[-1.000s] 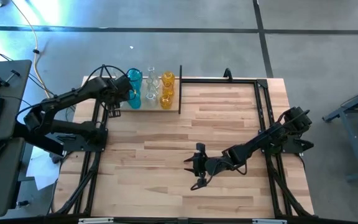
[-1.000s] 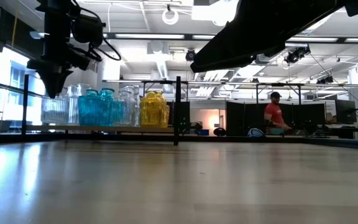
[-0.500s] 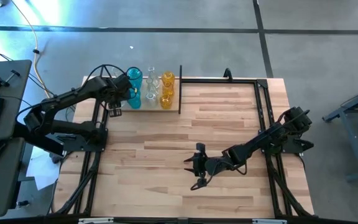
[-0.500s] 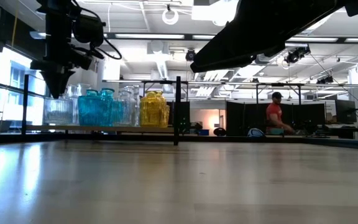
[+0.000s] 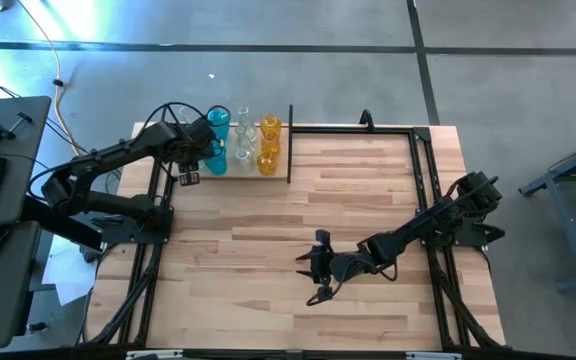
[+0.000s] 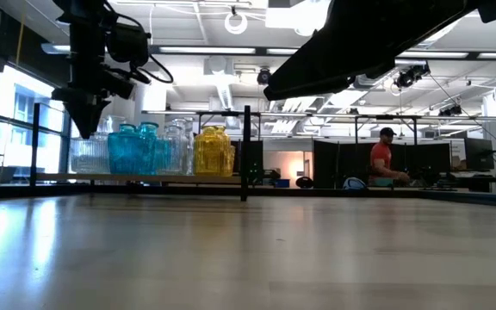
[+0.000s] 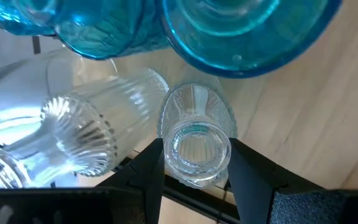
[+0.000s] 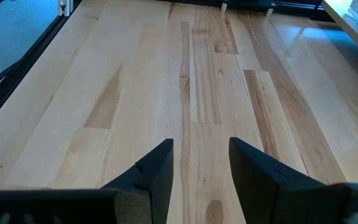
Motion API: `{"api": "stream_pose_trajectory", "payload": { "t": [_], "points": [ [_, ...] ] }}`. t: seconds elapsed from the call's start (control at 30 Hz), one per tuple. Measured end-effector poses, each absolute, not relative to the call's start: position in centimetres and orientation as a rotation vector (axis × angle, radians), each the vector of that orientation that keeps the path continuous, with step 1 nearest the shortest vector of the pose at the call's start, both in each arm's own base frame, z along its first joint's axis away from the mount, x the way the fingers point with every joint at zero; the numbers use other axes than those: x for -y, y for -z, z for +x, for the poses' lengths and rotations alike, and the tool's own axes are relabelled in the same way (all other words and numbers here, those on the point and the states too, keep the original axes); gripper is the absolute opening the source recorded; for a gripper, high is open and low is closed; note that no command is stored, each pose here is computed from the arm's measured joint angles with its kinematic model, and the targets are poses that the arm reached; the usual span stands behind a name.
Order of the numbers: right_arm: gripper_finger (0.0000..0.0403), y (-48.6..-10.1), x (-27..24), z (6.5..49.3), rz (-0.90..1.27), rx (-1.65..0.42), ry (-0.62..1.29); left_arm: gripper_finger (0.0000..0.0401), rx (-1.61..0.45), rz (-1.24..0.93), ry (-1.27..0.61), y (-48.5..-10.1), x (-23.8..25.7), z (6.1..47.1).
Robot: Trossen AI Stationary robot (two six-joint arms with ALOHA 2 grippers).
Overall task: Sort vases onto shelf
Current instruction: Put the transparent vase on the shelf aligned with the other transparent vase
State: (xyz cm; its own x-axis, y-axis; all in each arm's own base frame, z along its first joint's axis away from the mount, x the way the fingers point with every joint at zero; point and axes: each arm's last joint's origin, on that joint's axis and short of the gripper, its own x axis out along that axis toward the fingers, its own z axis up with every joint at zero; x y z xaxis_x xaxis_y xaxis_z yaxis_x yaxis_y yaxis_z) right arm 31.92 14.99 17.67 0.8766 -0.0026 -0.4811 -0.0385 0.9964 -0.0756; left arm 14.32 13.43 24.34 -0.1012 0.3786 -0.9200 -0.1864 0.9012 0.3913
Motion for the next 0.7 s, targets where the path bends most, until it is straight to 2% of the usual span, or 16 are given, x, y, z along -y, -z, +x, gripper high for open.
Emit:
{"api": "stream_pose_trajectory", "payload": {
  "t": [0.47,0.7],
  "points": [
    [0.0138,-17.66,-14.99,31.91,-0.084,-0.502,-0.019,0.0132,-1.609,0.155,-0.478,-24.25,-13.5,14.4],
    [0.0138,-17.66,-14.99,31.91,-0.084,-0.502,-0.019,0.0167,-1.623,0.162,-0.482,-24.17,-13.49,14.33]
  ]
}}
